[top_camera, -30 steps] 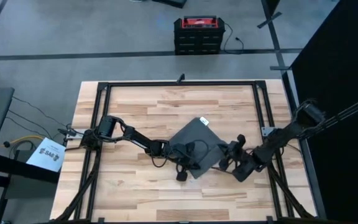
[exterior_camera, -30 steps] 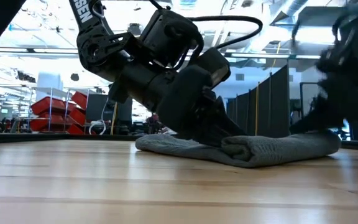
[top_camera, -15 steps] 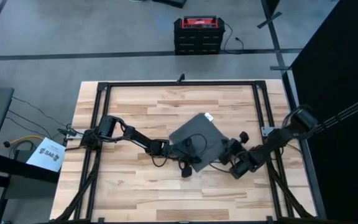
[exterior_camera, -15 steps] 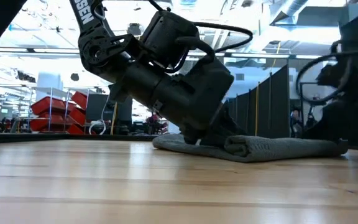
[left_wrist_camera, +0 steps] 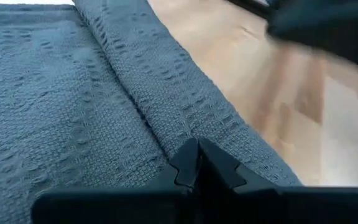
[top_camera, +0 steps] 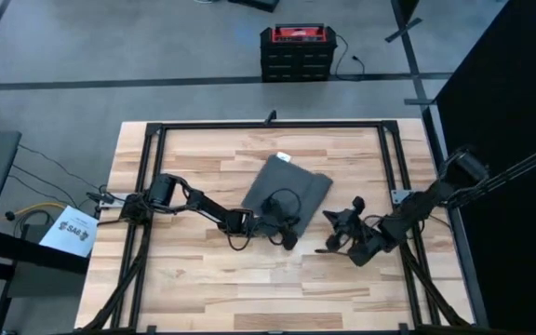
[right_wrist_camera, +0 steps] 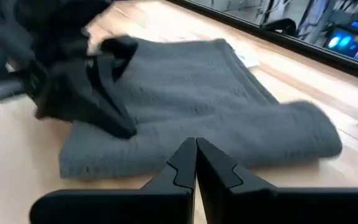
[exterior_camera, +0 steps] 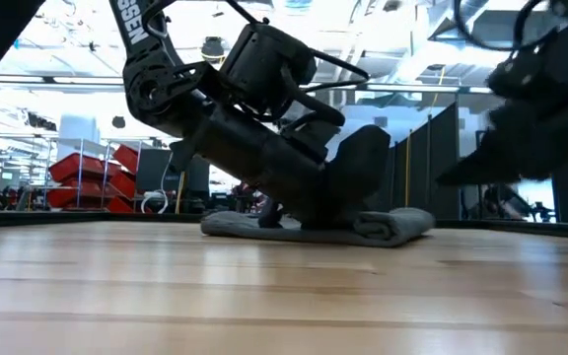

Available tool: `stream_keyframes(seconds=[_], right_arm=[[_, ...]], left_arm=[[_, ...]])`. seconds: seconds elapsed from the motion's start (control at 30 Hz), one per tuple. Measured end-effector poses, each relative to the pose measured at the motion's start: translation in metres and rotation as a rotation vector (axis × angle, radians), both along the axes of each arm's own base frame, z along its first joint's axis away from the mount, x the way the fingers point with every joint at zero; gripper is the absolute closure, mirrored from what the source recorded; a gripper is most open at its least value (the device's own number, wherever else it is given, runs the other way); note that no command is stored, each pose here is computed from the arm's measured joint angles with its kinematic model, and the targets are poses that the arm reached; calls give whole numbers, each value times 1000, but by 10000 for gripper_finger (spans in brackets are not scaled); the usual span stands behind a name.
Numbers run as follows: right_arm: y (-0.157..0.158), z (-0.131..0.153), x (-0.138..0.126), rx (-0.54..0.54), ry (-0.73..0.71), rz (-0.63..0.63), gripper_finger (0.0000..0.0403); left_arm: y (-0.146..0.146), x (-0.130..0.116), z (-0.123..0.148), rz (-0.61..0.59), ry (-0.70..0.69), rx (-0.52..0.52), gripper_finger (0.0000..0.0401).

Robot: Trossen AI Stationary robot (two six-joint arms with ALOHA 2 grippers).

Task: Roll towel
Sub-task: Roll the gray towel

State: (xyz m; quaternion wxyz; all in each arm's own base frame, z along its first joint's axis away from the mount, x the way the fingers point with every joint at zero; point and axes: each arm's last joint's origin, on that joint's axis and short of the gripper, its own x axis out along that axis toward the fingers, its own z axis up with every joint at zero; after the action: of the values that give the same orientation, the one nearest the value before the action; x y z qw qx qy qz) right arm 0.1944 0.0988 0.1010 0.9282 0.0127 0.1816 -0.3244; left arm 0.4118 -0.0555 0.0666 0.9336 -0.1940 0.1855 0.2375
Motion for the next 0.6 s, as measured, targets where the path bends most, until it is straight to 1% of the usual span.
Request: stream_keyframes(seconds=[0.1, 0.2, 0.3, 0.4, 0.43, 0.53, 0.6], right_arm=[[-5, -11, 13, -35, 50, 25, 403], [-16, -16, 28, -15, 89, 92, 403], [-26, -9, 44, -28, 71, 209, 403], [-41, -1, 55, -67, 45, 280, 403], [-47, 0, 58, -65, 41, 300, 403], [-65, -2, 64, -6, 44, 368, 403], [-73, -6, 65, -6, 69, 374, 403]], left_arm=[[-3, 1, 3, 54, -51, -10, 401], [-7, 4, 6, 70, -67, -11, 401], [-11, 4, 7, 64, -64, -10, 401], [-13, 5, 2, 72, -70, -8, 401], [-15, 5, -1, 75, -72, -6, 401], [-20, 8, -11, 82, -82, -15, 401], [-26, 13, -15, 70, -90, -22, 401]])
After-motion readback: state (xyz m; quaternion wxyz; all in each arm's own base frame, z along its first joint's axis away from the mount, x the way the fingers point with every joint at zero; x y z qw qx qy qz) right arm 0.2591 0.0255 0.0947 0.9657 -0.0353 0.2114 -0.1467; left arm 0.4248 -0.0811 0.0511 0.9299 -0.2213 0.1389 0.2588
